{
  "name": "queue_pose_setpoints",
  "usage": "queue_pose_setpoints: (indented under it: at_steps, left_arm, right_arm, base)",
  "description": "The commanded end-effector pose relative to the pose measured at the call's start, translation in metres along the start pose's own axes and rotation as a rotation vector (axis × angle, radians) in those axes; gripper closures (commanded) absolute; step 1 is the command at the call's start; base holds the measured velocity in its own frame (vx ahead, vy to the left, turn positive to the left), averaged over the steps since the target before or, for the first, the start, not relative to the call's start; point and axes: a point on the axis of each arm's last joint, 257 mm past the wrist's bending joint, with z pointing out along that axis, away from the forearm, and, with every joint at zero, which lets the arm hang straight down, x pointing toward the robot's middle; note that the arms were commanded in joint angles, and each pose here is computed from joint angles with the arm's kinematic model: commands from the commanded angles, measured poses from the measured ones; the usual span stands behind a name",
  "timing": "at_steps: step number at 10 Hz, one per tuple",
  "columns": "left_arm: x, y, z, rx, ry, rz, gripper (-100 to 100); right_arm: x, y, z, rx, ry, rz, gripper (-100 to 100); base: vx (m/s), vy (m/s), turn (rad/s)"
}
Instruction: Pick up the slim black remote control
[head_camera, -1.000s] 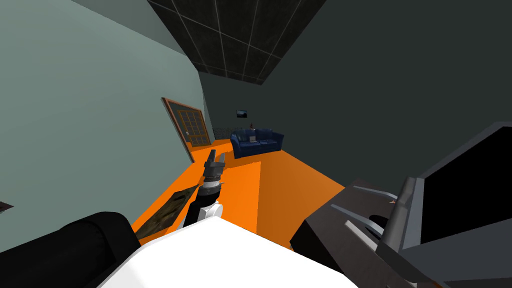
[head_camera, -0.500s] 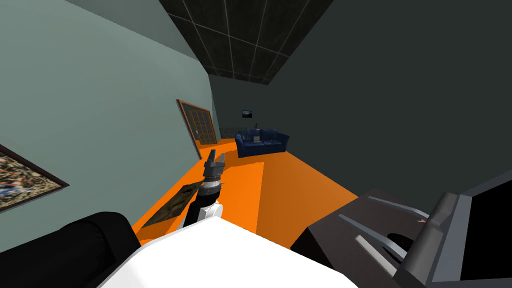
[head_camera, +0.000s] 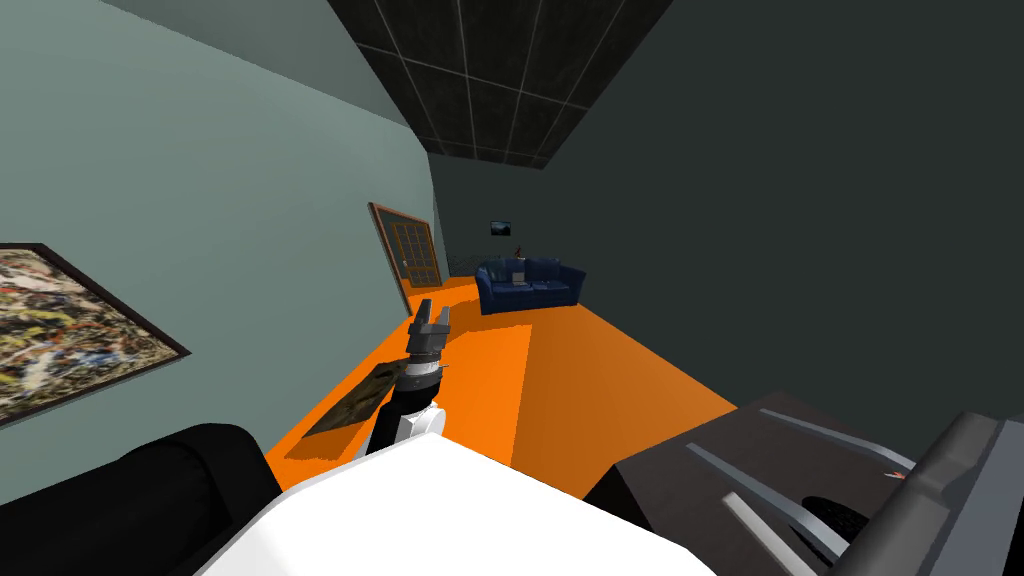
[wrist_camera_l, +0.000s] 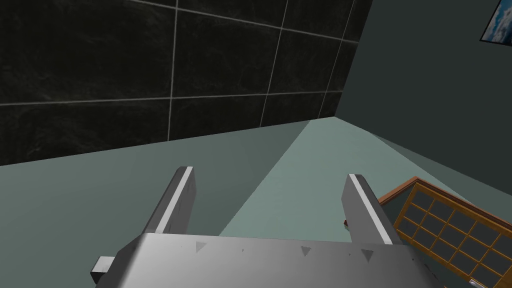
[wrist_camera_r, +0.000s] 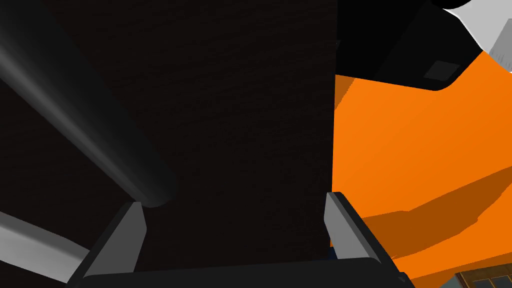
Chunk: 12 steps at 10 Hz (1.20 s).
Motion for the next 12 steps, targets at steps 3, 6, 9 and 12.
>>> queue_pose_setpoints:
  at_steps: [3,6,9,12]
  left_arm:
    - [0.000,0.000,0.000,0.000,0.000,0.000,0]
    - [0.000,0.000,0.000,0.000,0.000,0.000,0]
    - [0.000,0.000,0.000,0.000,0.000,0.000,0]
    - [0.000,0.000,0.000,0.000,0.000,0.000,0]
  right_arm:
    - [0.037,-0.016,-0.001,0.038,0.110,-0.094,-100]
    - [0.059,-0.016,0.005,0.042,0.171,-0.148,-100]
    - [0.059,-0.009,0.013,0.046,0.158,-0.129,-100]
    - [0.063,-0.001,0.020,0.046,0.157,-0.122,-100]
  base:
    - [0.015,-0.100,0.125]
    - [0.009,-0.067,0.090]
    - [0.000,-0.022,0.026]
    - [-0.018,-0.023,0.071]
